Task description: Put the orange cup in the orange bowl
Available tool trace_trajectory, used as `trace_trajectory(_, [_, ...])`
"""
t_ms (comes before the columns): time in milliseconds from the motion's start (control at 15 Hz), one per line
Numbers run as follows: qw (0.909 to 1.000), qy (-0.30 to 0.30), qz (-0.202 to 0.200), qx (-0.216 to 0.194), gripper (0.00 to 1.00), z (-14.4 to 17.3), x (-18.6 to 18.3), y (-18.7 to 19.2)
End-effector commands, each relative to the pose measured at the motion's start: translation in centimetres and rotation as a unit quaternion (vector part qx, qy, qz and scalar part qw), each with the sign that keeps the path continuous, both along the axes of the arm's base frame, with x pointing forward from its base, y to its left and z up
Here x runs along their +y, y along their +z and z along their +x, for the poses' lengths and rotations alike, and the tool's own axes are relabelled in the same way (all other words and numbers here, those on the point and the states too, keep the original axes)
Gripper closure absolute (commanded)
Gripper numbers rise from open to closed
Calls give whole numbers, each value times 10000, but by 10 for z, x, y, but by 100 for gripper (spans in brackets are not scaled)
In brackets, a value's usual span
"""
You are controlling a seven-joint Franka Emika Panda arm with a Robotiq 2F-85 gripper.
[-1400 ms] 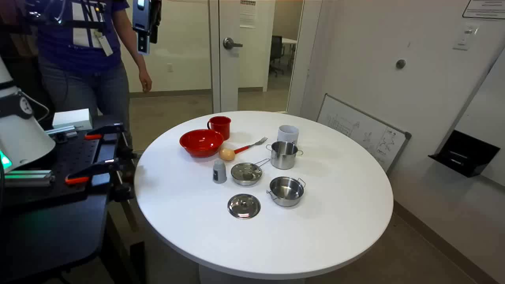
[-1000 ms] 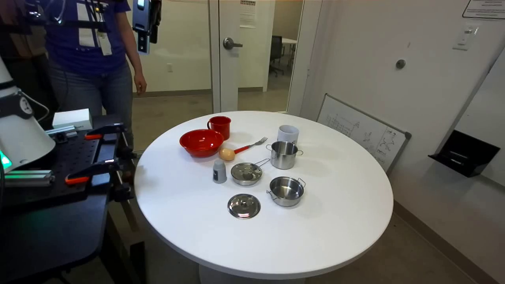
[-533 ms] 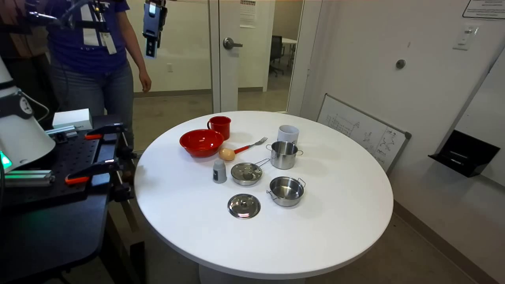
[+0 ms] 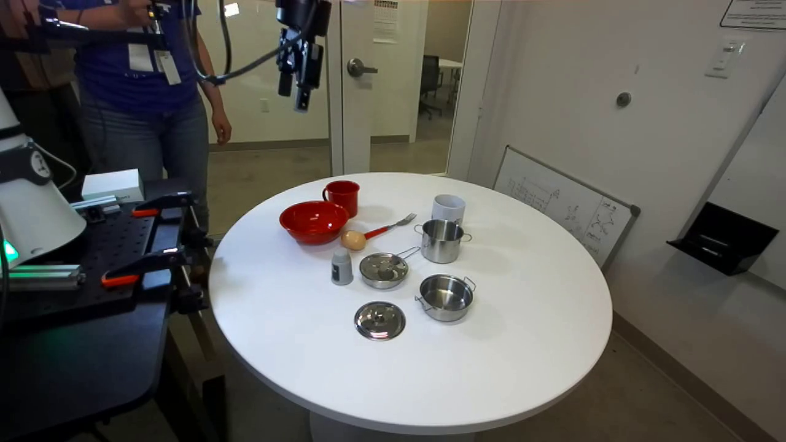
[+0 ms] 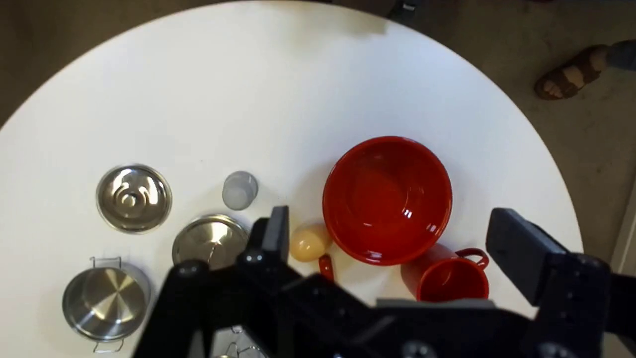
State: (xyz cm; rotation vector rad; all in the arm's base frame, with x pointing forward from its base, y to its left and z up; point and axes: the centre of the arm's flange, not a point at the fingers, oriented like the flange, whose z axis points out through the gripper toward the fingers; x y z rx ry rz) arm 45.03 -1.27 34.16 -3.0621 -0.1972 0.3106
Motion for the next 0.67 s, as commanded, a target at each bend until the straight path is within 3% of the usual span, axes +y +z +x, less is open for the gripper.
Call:
trace_trajectory(0, [9994,297,-126,-80,0,59,13,-26])
trace_trajectory(400, [9941,1031,-273,190,0,107,41,-63])
trace_trajectory(467, [9928,1144,-255,249,0,110,41,-64])
trace_trajectory(533, [9963,821,-212,112,0,86,39,-63])
trace_trajectory(600, [9955,912,-199,149,0,92,42,-67])
